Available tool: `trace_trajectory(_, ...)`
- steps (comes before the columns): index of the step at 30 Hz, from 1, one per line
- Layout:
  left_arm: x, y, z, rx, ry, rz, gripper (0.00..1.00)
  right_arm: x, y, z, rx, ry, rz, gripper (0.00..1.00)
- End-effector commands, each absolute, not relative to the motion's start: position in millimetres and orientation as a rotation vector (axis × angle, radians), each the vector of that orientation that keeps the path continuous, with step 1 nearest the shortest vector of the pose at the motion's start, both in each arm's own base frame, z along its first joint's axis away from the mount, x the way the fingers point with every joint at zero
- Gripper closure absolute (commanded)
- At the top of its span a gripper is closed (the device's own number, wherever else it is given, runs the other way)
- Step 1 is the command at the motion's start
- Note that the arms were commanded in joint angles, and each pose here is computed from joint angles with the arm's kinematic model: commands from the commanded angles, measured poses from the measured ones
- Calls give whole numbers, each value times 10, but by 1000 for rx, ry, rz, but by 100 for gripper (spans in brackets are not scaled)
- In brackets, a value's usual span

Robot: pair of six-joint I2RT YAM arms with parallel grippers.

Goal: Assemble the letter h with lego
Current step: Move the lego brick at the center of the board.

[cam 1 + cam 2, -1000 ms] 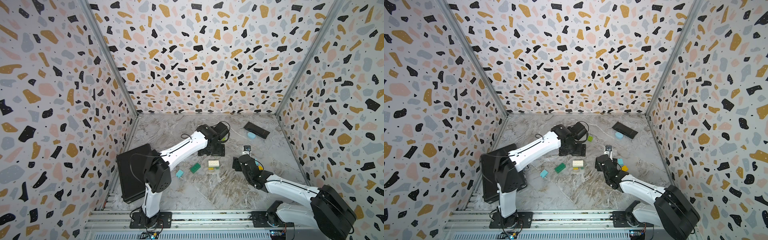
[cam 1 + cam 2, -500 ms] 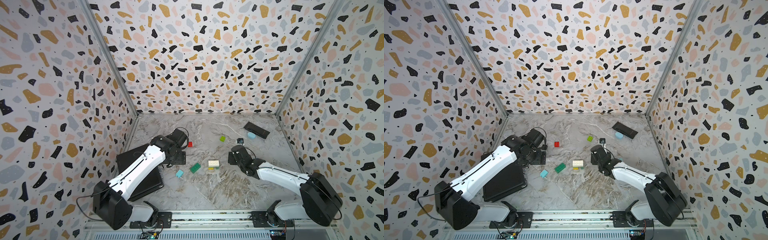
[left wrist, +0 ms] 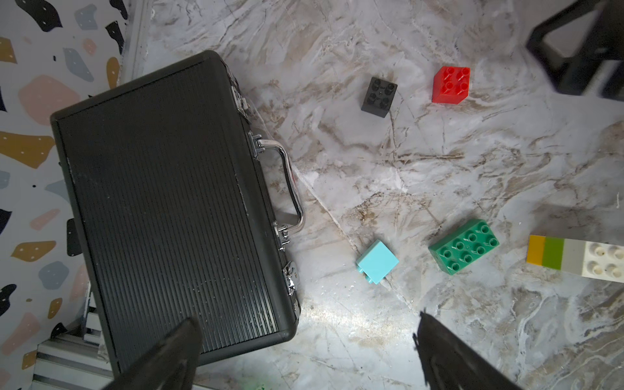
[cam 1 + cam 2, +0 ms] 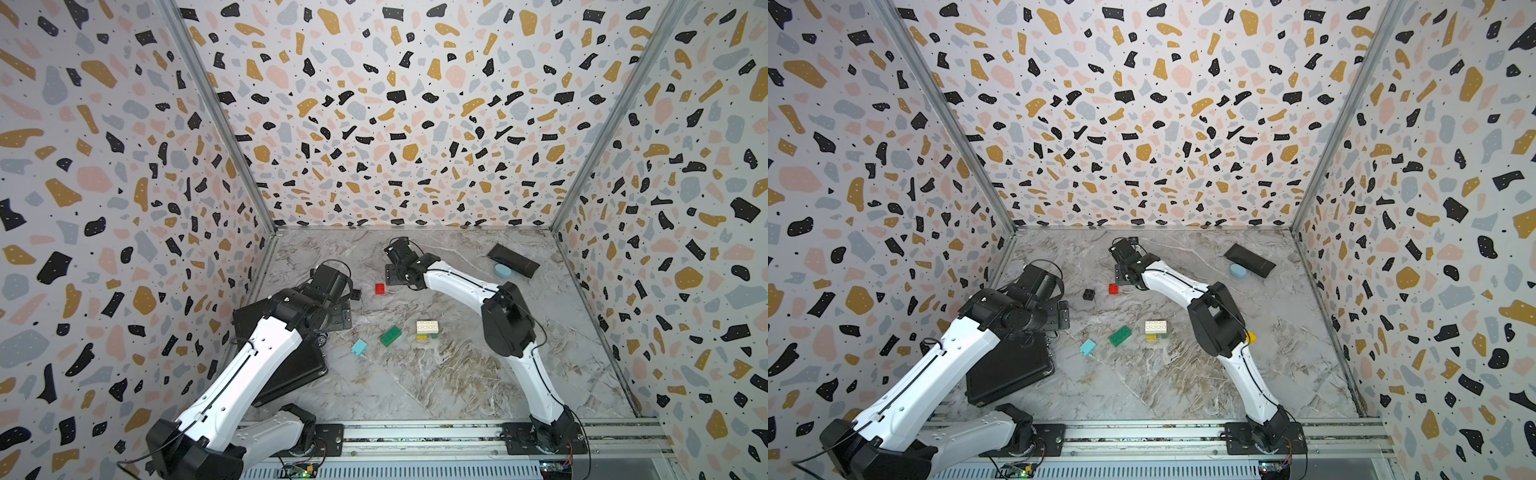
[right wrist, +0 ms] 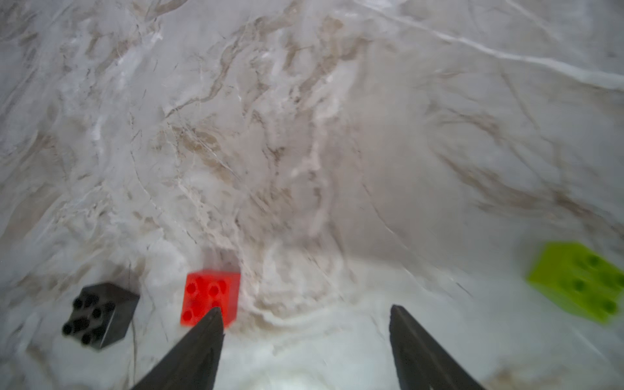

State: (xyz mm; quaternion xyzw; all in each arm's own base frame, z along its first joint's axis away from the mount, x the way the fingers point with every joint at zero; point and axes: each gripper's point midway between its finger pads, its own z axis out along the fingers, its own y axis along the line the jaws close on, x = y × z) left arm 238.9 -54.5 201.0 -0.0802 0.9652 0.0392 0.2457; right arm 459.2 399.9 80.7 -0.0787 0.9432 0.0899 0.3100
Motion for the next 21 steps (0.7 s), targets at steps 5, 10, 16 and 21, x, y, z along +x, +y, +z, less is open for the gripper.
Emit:
trace_trajectory(5, 2389, -544, 1997, -228, 2631, 95, 1, 4586, 4249, 609, -303, 2539, 173, 19)
trace_trajectory(10, 2383, -543, 2028, -231, 2615, 78, 1, 4562, 4313, 401, -322, 2559, 171, 17)
trace_trajectory(16, 2383, -569, 2016, -223, 2625, 56, 1, 4515, 4349, 534, -373, 2523, 158, 17)
trace_trajectory(21, 2382, -579, 2018, -221, 2624, 42, 1, 4358, 4502, 840, -428, 2441, 270, 16)
